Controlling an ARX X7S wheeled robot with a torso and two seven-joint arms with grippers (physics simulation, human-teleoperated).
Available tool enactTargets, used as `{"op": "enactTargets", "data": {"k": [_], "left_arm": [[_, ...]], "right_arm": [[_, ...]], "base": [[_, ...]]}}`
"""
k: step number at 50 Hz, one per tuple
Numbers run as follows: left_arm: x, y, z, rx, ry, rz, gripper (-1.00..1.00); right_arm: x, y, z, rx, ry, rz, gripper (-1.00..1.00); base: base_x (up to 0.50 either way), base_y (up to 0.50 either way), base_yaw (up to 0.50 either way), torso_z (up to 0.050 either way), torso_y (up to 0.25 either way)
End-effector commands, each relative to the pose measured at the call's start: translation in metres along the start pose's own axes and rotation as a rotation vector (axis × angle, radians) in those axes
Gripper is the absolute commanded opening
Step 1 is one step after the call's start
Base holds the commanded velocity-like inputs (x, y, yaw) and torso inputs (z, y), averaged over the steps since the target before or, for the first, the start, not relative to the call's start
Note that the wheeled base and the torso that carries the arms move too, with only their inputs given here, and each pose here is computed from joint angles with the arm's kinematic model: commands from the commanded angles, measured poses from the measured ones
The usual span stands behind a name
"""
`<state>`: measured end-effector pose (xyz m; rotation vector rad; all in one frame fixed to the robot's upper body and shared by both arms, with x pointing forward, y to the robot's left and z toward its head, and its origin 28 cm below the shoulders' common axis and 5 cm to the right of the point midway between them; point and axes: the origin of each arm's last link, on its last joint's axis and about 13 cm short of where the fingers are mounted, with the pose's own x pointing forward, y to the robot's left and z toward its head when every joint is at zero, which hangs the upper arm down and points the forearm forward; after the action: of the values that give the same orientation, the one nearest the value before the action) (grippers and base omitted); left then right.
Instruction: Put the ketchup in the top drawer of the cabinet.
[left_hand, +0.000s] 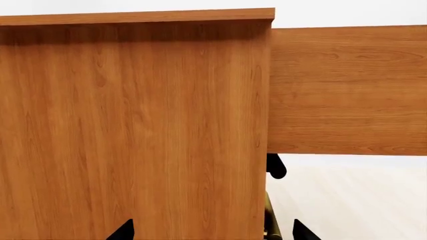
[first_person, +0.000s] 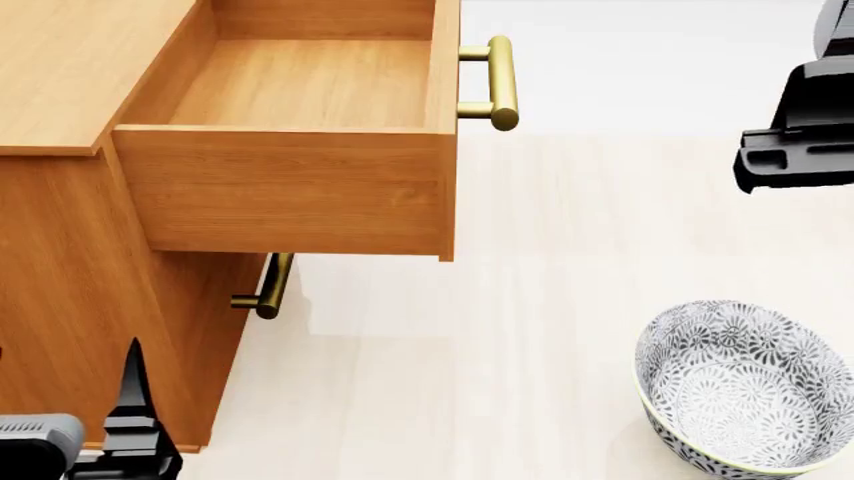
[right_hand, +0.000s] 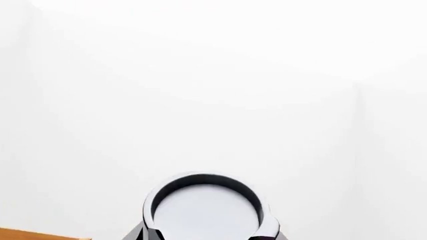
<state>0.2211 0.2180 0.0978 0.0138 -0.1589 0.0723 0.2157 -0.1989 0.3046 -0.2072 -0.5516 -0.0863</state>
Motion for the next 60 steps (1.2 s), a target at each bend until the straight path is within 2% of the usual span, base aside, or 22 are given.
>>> {"op": "enactTargets", "data": {"k": [1, 13, 45, 60], "left_arm": [[0.000, 0.000, 0.000, -0.003, 0.001, 0.000, 1.00], [0.000, -0.001, -0.002, -0.009, 0.005, -0.002, 1.00], [-0.001, -0.001, -0.001, -0.014, 0.005, -0.011, 1.00], [0.000, 0.000, -0.001, -0.010, 0.007, -0.007, 1.00]], "right_arm": [[0.023, 0.003, 0.012, -0.028, -0.048, 0.025, -1.00], [0.052, 0.012, 0.020, -0.020, -0.070, 0.059, -1.00], [0.137, 0.041, 0.015, 0.018, -0.052, 0.119, -1.00], [0.163, 0.048, 0.028, 0.029, -0.074, 0.137, -1.00]], "base": [[0.00, 0.00, 0.00, 0.000, 0.000], [0.00, 0.00, 0.00, 0.000, 0.000], [0.00, 0.00, 0.00, 0.000, 0.000], [0.00, 0.00, 0.00, 0.000, 0.001]]}}
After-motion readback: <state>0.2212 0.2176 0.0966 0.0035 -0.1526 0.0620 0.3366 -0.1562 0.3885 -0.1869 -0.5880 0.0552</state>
